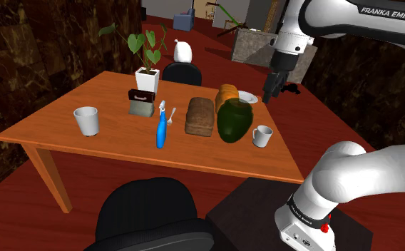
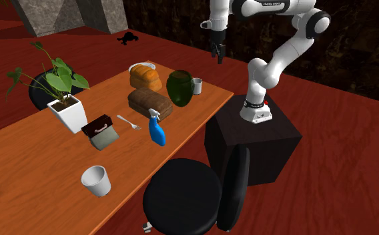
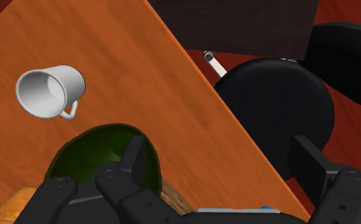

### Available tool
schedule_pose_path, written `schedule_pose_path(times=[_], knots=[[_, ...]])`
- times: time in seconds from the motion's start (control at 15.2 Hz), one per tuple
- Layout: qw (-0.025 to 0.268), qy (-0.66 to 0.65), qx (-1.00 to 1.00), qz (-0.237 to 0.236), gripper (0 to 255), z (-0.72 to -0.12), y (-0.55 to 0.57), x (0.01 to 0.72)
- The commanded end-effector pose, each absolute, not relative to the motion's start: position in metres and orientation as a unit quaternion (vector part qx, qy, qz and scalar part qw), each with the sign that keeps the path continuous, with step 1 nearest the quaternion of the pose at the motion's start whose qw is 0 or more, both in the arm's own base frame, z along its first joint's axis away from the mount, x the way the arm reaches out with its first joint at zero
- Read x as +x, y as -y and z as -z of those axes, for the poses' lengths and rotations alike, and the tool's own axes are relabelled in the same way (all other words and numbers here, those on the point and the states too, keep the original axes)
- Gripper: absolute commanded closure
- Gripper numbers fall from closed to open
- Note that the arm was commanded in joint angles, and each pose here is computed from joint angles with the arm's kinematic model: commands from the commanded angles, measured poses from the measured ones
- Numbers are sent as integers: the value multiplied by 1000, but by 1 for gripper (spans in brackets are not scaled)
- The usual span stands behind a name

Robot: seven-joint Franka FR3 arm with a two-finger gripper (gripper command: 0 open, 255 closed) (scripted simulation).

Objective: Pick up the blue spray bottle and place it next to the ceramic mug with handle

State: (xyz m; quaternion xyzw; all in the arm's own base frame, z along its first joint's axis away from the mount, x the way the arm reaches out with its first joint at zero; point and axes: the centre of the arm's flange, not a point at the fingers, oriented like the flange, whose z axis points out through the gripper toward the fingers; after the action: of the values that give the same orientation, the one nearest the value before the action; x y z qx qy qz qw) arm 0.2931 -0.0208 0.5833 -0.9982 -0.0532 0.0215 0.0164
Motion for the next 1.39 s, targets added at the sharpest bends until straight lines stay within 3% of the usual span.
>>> schedule_pose_path(times=[0.0, 1.32], knots=[[16, 53, -998, -21, 0, -583, 21, 293], [-41, -181, -977, 106, 0, -443, -177, 394]])
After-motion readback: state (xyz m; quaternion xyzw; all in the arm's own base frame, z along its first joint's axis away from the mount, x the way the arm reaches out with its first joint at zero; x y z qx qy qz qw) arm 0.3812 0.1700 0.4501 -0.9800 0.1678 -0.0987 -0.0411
